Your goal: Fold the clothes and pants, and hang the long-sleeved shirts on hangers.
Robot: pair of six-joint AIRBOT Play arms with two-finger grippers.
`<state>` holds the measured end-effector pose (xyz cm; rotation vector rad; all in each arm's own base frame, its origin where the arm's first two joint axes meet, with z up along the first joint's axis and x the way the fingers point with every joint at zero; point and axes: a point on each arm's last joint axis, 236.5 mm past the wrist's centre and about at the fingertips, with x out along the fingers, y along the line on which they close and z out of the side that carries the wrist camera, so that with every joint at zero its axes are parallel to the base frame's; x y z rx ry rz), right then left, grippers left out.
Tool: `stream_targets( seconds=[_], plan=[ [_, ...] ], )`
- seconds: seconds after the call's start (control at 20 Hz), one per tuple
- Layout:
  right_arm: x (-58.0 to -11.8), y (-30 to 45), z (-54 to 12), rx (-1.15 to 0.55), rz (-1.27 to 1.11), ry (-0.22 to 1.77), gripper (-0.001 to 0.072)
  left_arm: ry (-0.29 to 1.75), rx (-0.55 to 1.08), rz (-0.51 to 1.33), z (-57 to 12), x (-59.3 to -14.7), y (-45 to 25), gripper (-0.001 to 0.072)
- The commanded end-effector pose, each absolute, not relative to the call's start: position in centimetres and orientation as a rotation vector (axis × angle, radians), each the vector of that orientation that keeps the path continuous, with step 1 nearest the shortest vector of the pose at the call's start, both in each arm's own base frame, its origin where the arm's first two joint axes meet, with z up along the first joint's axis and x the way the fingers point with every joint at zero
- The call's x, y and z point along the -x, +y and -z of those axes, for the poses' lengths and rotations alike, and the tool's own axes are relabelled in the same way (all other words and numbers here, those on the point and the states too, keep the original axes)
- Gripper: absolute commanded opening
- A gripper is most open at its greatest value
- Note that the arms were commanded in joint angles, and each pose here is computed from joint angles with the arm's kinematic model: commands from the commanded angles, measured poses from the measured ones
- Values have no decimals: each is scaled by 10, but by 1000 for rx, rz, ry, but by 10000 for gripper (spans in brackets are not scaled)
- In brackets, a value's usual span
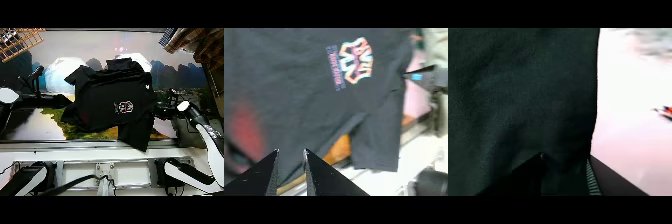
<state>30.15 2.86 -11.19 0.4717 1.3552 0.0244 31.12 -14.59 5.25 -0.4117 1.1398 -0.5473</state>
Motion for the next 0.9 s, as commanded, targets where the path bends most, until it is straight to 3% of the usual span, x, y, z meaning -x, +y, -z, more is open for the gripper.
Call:
stream_targets(
  seconds=[0.0, 0.1, 0.2, 0.35, 0.4, 0.45, 0.85],
  plan=[
    [-301, 31, 113, -442, -59, 1357, 285, 1206, 358, 419, -30, -307, -120, 155],
    [-301, 31, 113, -416, -80, 1353, 205, 1251, 352, 295, -6, -303, -99, 155],
    [-302, 31, 112, -403, -90, 1349, 22, 1291, 380, 234, 16, -294, -90, 154],
    [-307, 32, 110, -422, -86, 1328, 21, 1370, 431, 184, 42, -272, -86, 156],
    [-308, 33, 110, -431, -85, 1320, 21, 1389, 440, 174, 48, -266, -84, 234],
    [-311, 33, 109, -441, -83, 1311, 20, 1399, 454, 159, 52, -263, -81, 365],
    [-314, 33, 108, -440, -82, 1294, 20, 1383, 467, 89, 62, -271, -61, 367]
  ],
)
